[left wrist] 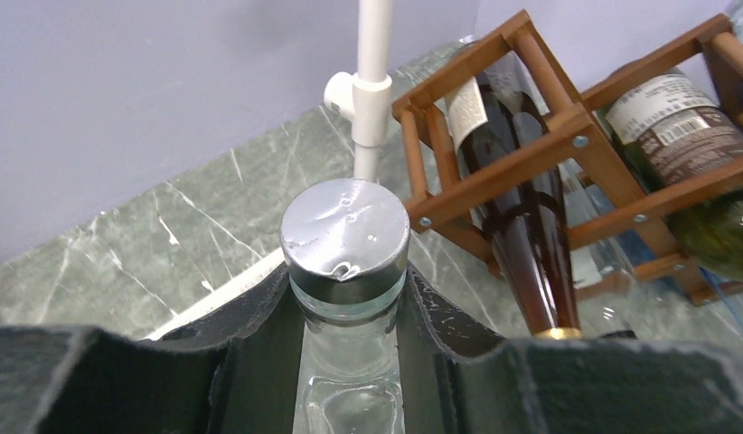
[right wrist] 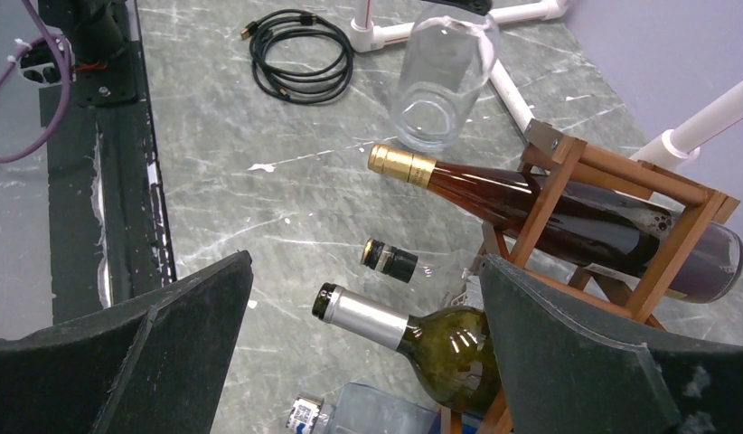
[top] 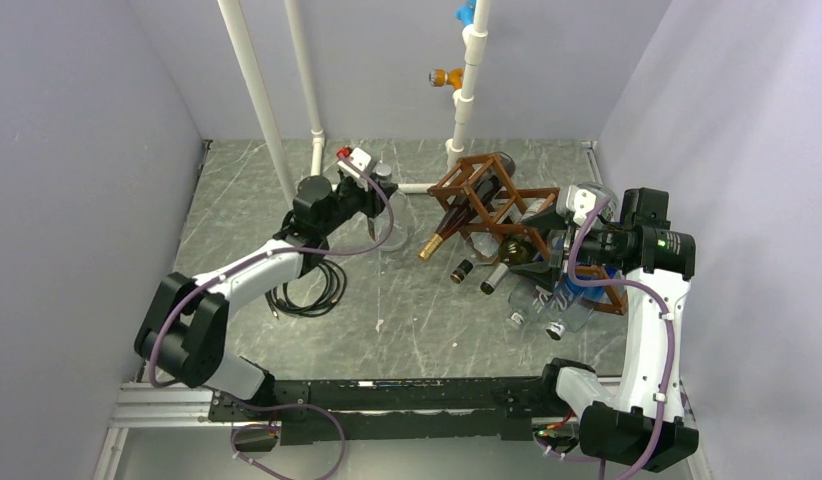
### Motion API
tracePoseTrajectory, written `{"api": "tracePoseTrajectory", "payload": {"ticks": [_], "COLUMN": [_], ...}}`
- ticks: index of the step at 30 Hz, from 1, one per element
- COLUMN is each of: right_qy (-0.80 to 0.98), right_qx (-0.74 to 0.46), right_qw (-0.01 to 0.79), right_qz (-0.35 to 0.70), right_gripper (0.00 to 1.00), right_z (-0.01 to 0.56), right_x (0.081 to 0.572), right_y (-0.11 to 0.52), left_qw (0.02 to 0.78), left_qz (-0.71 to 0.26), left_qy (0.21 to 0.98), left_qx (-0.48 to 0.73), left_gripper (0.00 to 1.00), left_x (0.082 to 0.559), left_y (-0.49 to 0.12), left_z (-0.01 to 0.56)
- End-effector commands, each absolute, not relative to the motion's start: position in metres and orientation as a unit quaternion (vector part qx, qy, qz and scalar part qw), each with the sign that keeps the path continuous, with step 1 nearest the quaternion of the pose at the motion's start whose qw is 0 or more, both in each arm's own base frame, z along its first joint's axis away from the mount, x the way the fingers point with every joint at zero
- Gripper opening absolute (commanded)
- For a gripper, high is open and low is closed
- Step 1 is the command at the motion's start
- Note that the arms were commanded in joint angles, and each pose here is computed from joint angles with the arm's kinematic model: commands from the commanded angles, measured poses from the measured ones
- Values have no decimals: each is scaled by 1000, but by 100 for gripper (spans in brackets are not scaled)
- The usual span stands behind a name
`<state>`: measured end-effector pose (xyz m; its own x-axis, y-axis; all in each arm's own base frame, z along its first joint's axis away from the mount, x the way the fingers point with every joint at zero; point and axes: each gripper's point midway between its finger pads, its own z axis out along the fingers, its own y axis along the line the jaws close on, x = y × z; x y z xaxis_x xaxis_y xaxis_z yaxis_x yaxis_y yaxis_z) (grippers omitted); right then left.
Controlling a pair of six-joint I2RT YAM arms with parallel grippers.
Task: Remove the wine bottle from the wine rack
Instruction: Place the wine bottle at the center of the board.
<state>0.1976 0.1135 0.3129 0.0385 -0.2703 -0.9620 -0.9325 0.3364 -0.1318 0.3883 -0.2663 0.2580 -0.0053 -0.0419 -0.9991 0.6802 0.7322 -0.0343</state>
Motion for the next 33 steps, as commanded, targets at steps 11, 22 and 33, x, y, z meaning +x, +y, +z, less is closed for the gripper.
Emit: {"api": "tracePoseTrajectory", "payload": {"ticks": [11, 22, 33], "right_qy": [598, 600, 602], "right_qx": [-491, -490, -490], "right_qw": [550, 548, 547], "right_qz": [314, 314, 313], "right_gripper": [99, 99, 99], "right_z": [320, 318, 317], "right_x": [196, 197, 198], "right_y": [117, 116, 116], "left_qw": [801, 804, 810], "left_qz": [-221, -212, -209], "left_qy": [511, 512, 507], "left_qx": [220, 213, 207], "left_gripper": [0, 0, 0], "left_x": [454, 479, 489], "left_y": [-265, -269, -271], "left_z": [375, 360, 346]}}
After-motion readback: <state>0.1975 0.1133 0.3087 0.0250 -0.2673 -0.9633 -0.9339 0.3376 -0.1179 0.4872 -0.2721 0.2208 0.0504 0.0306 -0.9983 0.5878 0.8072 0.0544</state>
